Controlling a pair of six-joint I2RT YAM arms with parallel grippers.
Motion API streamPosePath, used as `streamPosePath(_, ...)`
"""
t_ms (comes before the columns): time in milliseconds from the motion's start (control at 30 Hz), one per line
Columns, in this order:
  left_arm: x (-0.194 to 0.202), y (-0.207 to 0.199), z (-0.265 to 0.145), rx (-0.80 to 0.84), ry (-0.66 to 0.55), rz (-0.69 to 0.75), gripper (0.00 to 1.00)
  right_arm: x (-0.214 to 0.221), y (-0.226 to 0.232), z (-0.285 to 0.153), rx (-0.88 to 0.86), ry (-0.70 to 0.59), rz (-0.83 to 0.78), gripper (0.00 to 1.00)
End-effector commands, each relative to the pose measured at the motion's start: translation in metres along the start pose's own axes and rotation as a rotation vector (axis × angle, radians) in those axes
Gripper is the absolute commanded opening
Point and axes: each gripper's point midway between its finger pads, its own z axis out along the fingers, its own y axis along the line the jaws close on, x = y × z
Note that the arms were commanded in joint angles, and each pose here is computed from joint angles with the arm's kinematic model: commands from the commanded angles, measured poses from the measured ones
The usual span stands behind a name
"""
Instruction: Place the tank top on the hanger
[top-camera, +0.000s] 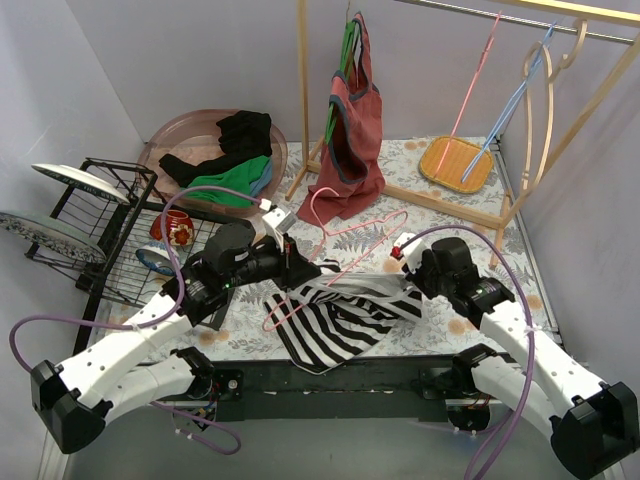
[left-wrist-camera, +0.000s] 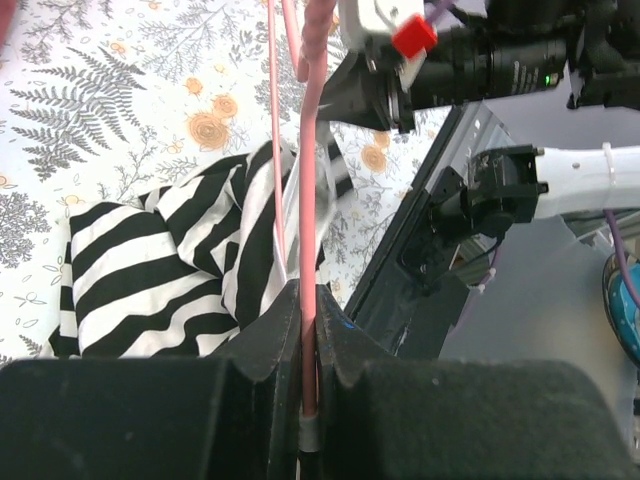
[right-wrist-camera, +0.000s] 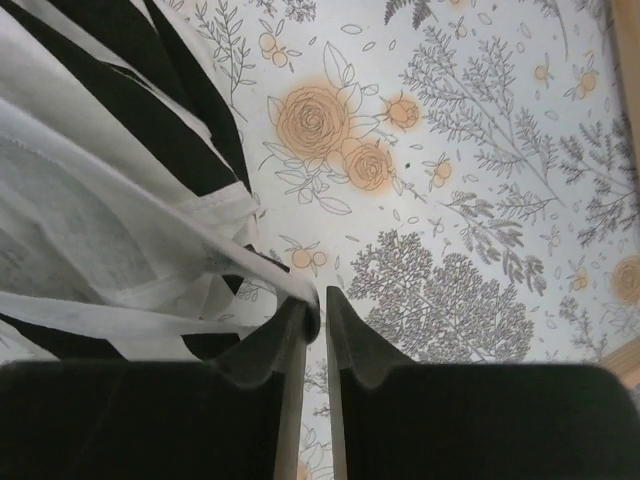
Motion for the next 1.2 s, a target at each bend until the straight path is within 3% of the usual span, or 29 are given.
streamPosePath(0, -0.004, -0.015, -0.013, 0.067, 0.005, 0.068, 0.0, -0.024, -0.022, -0.01, 0.056, -0.037, 0.048, 0.12)
streamPosePath(133, 0.0, -0.028, -0.021, 0.143, 0.026, 0.114, 0.0, -0.044, -0.038, -0.019, 0.104, -0.086, 0.069, 0.01)
streamPosePath(567, 0.017, -0.019, -0.025, 0.119, 0.117, 0.159, 0.0, -0.08, -0.089, -0.042, 0.239, -0.151, 0.121, 0.01)
streamPosePath(867, 0.016, 0.0, -0.014, 0.032, 0.171, 0.203, 0.0, -0.096, -0.08, -0.048, 0.163, -0.198, 0.088, 0.01)
streamPosePath(1167, 0.023, 0.004, -0.002, 0.062, 0.251, 0.228, 0.0, -0.117, -0.076, -0.063, 0.112, -0.253, 0.045, 0.01)
